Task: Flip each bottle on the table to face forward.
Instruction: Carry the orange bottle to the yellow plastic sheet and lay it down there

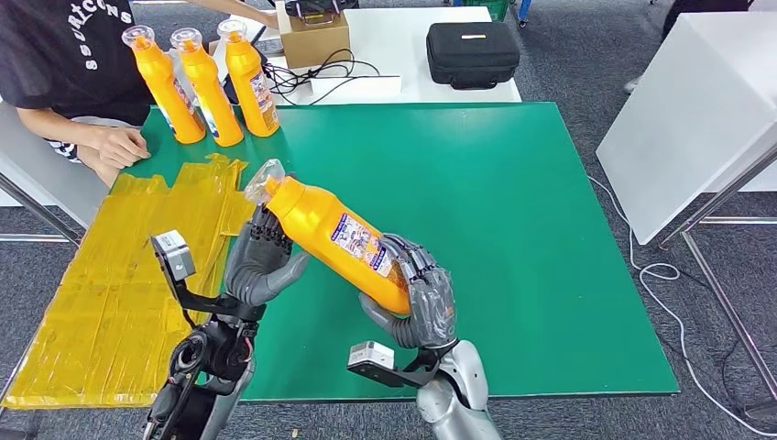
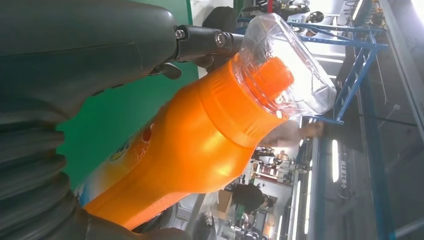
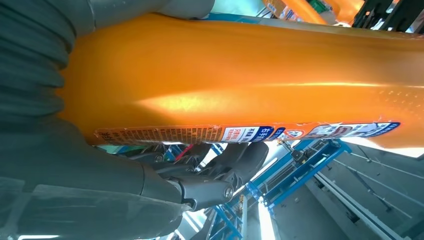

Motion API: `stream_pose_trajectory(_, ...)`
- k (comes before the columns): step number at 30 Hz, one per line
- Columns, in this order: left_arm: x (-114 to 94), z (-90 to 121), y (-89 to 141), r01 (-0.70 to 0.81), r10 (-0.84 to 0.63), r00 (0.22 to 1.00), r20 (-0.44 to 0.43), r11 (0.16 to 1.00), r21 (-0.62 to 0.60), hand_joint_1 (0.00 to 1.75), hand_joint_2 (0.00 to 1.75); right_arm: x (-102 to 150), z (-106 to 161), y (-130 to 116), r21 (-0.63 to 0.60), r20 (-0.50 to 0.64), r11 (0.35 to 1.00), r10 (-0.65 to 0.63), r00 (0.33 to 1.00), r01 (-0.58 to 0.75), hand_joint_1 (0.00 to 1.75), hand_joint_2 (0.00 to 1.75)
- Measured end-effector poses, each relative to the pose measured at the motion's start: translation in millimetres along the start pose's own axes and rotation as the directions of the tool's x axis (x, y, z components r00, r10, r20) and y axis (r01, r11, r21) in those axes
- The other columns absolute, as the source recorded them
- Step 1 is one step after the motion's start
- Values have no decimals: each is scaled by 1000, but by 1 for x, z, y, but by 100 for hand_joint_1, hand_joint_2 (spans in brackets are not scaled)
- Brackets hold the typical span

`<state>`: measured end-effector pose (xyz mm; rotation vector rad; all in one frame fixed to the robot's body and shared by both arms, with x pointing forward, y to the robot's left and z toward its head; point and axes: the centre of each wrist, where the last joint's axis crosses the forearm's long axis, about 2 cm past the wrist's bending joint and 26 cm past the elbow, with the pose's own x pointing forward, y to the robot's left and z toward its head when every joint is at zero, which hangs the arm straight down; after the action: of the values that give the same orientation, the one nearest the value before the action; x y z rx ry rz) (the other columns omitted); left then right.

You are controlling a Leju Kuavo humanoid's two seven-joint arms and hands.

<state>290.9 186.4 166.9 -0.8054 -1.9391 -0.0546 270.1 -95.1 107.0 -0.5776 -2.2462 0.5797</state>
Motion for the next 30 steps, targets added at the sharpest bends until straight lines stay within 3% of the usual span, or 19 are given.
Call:
stream_pose_trajectory(11,-1,-1,-3,-2,2,1000,0,1000,-5,0,175,-1,0,-1,-1,7,1000,13,1000,-13,175,175)
stream_pose_trajectory(18,-1,0,-3,0,1,1000,-8,1000,7,0,175,20,1,16,56,42,997,-52,998,49,175,175)
stream_pose_trajectory(30,-2,2,-2,-2,2,1000,-10,1000,13,0,175,23,3,20,73,44,995,-65,997,61,175,175)
